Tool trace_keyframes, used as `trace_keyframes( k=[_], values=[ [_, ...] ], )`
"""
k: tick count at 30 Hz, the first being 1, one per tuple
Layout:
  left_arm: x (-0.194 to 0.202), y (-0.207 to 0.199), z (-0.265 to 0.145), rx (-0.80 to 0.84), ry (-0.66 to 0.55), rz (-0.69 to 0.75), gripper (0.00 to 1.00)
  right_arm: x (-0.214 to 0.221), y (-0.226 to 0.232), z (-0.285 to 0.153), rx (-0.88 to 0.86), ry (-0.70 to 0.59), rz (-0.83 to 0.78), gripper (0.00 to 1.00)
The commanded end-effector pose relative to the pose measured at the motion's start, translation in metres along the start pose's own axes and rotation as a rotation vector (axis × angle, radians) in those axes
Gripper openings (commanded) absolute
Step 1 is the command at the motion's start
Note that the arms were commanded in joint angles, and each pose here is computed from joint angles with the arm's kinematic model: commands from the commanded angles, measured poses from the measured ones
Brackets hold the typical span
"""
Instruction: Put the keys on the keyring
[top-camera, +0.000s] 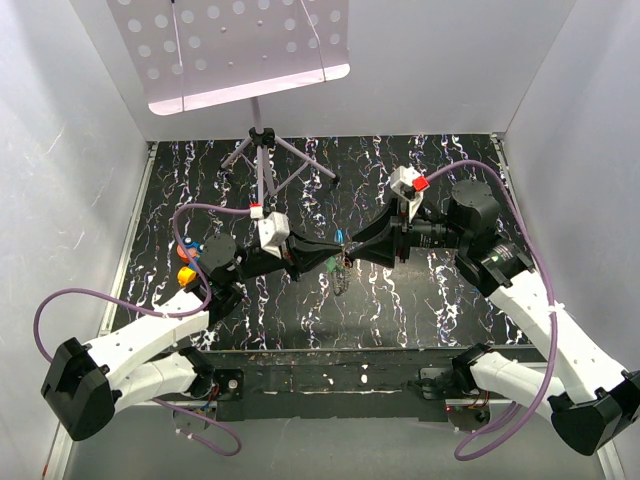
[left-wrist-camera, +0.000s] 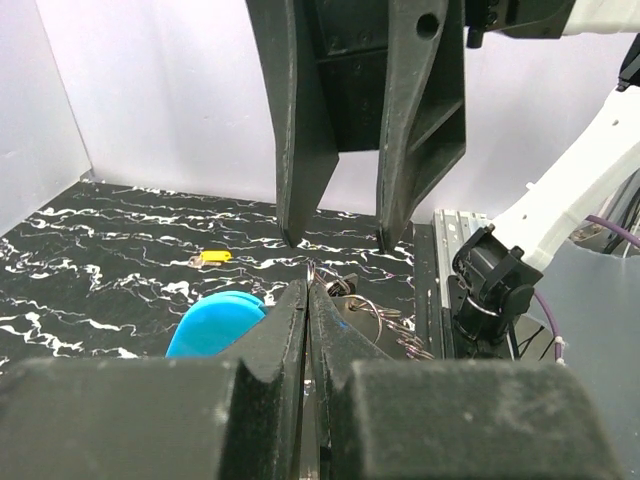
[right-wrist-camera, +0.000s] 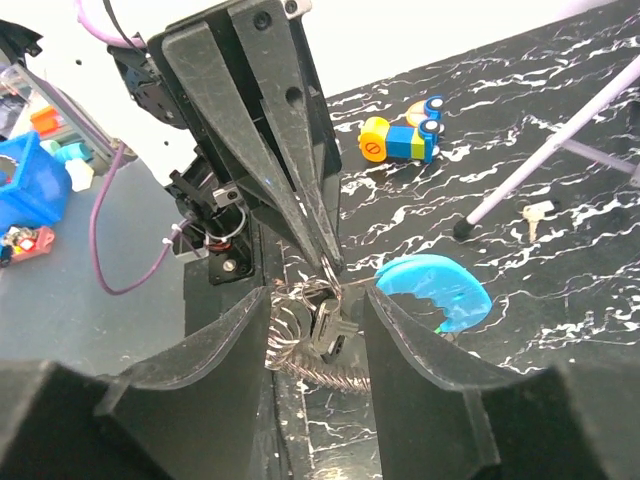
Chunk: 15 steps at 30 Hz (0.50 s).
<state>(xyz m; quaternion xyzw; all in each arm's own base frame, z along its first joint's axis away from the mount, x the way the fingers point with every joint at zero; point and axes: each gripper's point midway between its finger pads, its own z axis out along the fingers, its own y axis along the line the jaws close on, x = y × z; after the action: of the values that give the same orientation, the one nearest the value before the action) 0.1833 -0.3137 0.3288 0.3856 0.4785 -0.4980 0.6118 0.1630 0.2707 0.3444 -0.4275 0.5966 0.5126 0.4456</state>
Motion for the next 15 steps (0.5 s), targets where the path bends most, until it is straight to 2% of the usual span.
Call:
trace_keyframes(
  k=[1,15],
  values=[
    [-0.031,-0.008,-0.003,0.033,-0.097,0.050,0.00,-0.005,0.002,0.002,-0.023,-0.025,0.026,0.50],
    [-0.027,0.004,0.002,-0.012,-0.071,0.034,0.00,-0.019,-0.011,0.014,0.081,-0.075,0.151,0.51]
  ],
)
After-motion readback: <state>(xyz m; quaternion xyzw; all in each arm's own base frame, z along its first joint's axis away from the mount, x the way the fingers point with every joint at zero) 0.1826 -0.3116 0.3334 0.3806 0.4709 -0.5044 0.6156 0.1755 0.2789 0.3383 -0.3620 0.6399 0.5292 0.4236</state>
